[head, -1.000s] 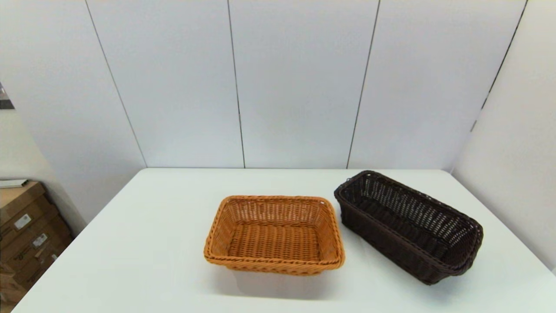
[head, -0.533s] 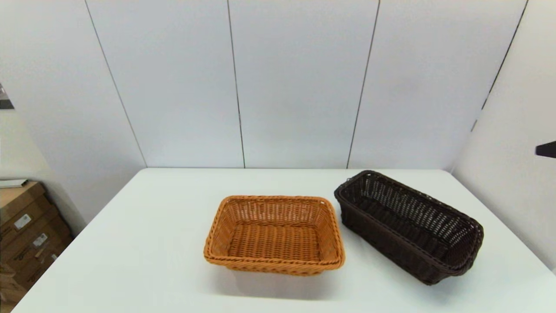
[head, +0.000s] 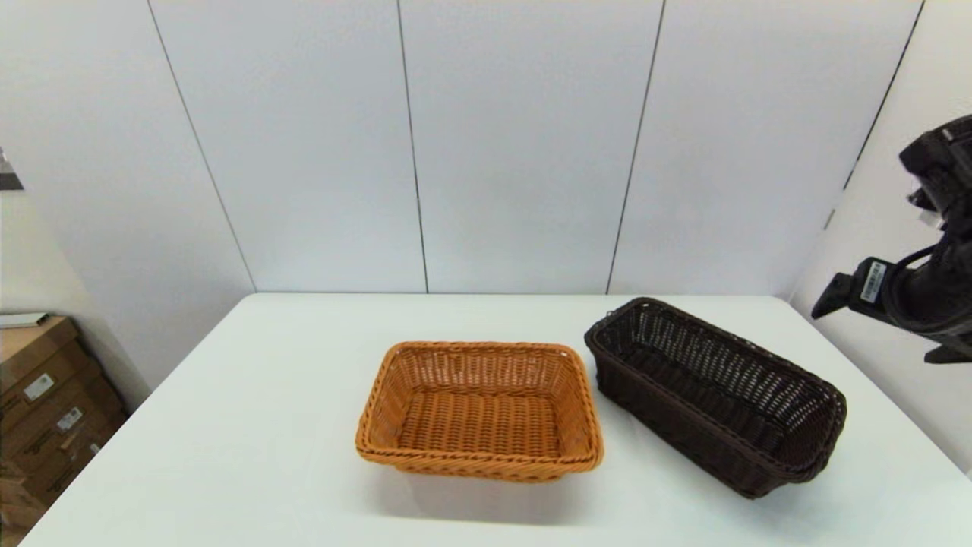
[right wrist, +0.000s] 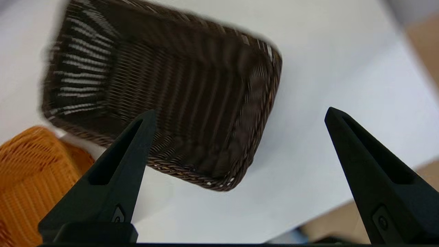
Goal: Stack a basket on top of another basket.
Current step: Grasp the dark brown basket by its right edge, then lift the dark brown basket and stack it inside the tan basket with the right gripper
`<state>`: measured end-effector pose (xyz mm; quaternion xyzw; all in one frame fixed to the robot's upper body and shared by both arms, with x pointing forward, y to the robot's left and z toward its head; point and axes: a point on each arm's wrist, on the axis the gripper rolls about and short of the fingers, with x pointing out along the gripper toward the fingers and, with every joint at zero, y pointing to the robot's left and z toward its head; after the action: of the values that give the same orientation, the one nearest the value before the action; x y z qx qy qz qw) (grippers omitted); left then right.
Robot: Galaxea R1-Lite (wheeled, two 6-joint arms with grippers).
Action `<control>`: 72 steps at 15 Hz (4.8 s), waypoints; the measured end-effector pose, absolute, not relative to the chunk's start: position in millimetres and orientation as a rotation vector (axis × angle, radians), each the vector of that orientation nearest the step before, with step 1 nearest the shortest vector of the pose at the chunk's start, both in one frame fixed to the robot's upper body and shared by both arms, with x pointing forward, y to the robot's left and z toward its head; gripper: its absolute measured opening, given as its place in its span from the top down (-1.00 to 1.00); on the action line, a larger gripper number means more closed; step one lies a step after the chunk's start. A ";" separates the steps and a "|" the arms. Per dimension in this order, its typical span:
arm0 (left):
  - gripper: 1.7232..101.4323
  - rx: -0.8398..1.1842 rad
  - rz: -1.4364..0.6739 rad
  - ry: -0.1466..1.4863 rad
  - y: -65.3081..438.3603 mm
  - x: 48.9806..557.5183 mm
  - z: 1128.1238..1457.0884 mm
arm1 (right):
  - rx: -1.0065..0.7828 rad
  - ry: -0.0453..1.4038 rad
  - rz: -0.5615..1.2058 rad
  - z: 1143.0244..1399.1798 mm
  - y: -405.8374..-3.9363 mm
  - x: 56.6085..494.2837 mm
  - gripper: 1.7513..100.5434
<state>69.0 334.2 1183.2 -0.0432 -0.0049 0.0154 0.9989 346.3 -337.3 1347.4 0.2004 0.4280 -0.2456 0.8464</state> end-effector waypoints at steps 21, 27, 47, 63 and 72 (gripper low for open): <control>-0.93 -0.087 0.030 -0.010 334.2 69.0 1183.2 | 0.819 1.358 -0.518 1205.7 -372.6 387.0 -0.94; -0.93 -0.086 0.031 -0.010 334.2 69.0 1183.2 | 0.826 1.368 -0.505 1180.4 -393.9 400.0 -0.94; -0.93 -0.086 0.031 -0.010 334.2 69.0 1183.2 | 0.897 1.295 -0.356 1225.2 -413.0 394.7 0.73; -0.93 -0.086 0.031 -0.010 334.2 69.0 1183.2 | 0.501 1.197 0.169 1385.0 -406.5 350.6 0.73; -0.93 -0.086 0.031 -0.010 334.2 69.0 1183.2 | 0.267 1.220 0.457 1389.8 -325.8 373.9 0.73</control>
<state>69.0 334.2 1183.2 -0.0430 -0.0049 0.0157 0.9989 373.9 -325.8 1389.8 0.1238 0.5659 0.2122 0.7870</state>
